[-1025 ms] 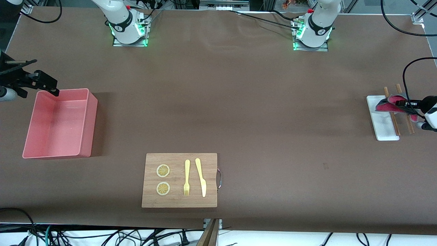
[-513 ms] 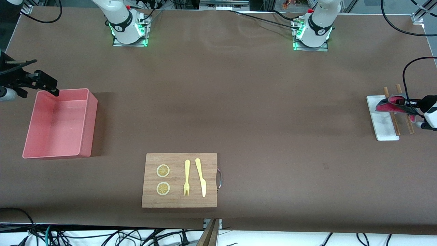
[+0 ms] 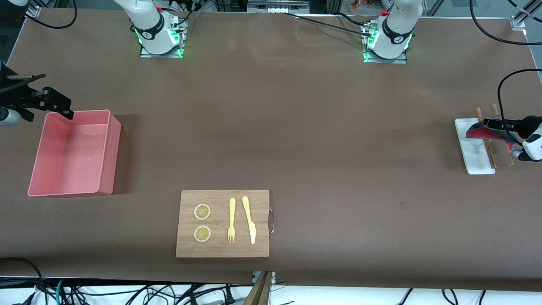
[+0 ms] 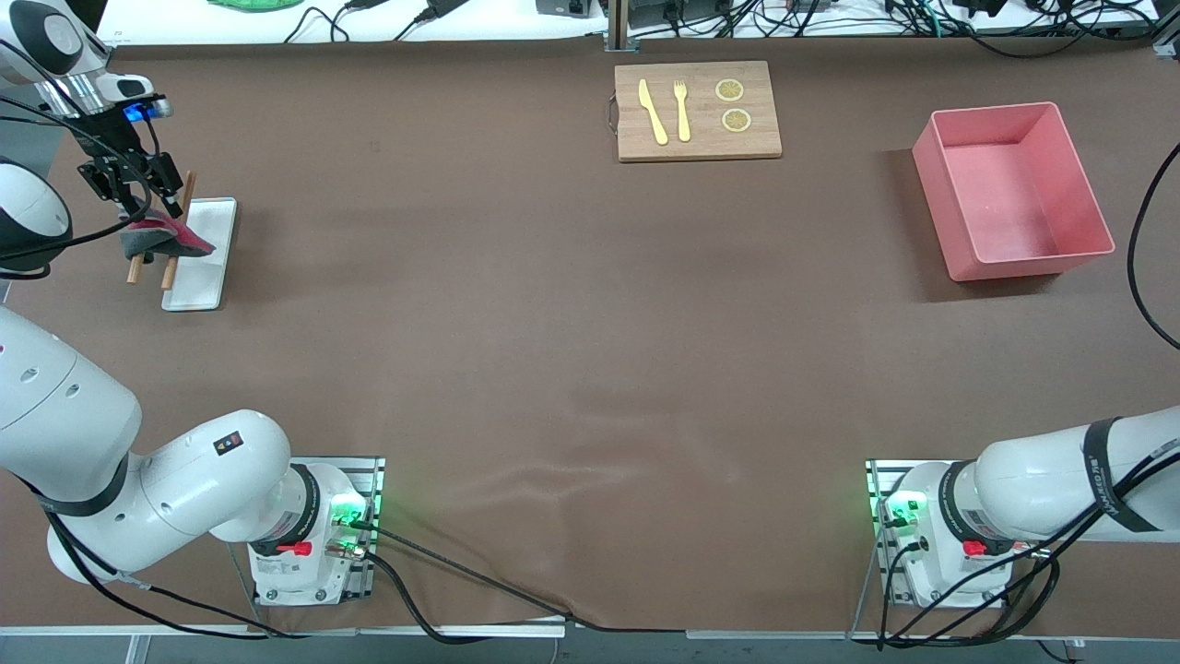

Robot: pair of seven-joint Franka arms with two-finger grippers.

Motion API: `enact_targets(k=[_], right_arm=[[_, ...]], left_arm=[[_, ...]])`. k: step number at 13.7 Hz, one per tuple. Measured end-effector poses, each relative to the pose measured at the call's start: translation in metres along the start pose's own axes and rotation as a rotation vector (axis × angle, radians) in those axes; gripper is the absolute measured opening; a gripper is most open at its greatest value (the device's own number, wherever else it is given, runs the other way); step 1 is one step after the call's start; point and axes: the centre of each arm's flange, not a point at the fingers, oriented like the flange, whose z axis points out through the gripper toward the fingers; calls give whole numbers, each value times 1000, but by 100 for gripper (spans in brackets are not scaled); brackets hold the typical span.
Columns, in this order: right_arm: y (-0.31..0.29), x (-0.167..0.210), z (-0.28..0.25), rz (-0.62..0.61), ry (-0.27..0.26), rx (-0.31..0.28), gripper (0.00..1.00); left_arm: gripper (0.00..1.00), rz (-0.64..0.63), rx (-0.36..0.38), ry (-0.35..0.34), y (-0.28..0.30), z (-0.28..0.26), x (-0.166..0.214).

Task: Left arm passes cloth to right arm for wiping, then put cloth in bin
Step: 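Close the left gripper on the cloth and pull it off the rods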

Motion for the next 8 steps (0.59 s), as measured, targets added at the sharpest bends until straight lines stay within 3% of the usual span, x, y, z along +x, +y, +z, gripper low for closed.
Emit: enact_targets(k=[2,5,8], right_arm=[[0,0,0,0,0,0,100],[0,0,0,0,0,0,100],[0,0,0,0,0,0,100]], left_arm=[[76,-14,-5,-40,8,4,-1],[100,10,46,-68,24,4,5],[100,143,139,-84,57,-6,13]])
